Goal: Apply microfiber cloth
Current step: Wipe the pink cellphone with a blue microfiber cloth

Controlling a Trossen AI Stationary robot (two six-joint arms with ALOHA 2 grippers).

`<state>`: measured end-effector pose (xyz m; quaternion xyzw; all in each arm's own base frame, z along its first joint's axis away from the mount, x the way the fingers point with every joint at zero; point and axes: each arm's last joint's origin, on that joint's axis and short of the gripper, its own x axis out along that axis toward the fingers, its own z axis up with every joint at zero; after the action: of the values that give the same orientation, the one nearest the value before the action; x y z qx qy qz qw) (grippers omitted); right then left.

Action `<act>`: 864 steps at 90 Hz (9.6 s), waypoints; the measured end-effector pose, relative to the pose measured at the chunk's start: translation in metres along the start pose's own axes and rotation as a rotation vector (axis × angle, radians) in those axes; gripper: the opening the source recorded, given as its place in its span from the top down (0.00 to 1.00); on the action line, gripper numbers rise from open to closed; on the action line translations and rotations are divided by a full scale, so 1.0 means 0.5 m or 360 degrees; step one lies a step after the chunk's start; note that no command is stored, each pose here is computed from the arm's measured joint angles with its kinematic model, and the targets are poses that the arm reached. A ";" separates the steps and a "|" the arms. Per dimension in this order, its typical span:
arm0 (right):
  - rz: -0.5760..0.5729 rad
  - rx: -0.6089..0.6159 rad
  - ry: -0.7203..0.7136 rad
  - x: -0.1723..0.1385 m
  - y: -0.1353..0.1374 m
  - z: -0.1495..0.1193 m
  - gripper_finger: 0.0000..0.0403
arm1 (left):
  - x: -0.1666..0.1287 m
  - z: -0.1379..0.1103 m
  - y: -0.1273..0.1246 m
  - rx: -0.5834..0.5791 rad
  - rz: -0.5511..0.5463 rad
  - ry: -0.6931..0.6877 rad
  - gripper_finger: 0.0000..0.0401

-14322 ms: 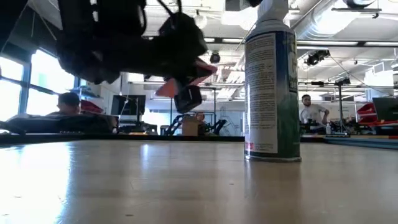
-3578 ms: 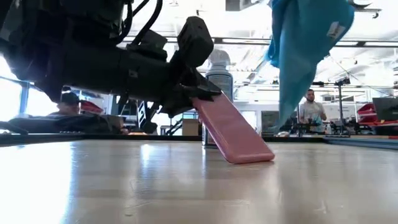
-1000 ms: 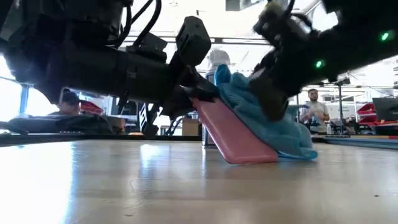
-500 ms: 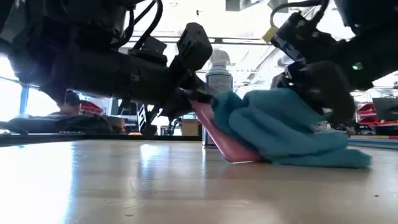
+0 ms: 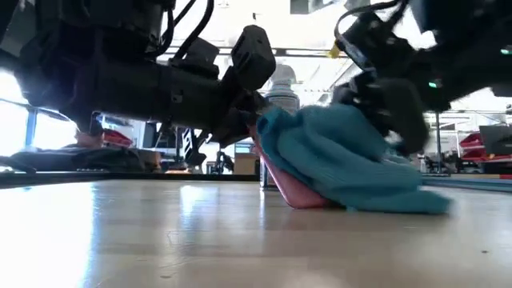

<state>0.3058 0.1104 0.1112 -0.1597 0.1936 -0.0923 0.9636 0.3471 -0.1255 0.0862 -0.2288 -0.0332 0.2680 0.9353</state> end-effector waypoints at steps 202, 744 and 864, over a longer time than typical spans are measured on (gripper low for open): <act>0.0117 -0.0059 -0.0422 -0.125 0.048 -0.027 1.00 | 0.043 0.025 -0.001 -0.0076 -0.0925 0.0355 0.90; 0.0255 0.0299 -0.0499 -0.022 0.006 0.020 1.00 | 0.110 0.071 0.009 -0.1159 -0.0373 0.0077 0.94; -0.0011 0.0284 -0.0161 -0.034 -0.012 0.060 1.00 | 0.115 0.076 0.017 -0.1225 -0.0221 -0.0055 0.94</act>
<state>0.3017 0.1167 0.1452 -0.0783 0.1351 -0.1043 0.9822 0.3851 -0.0739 0.1127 -0.5554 -0.1626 0.1759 0.7964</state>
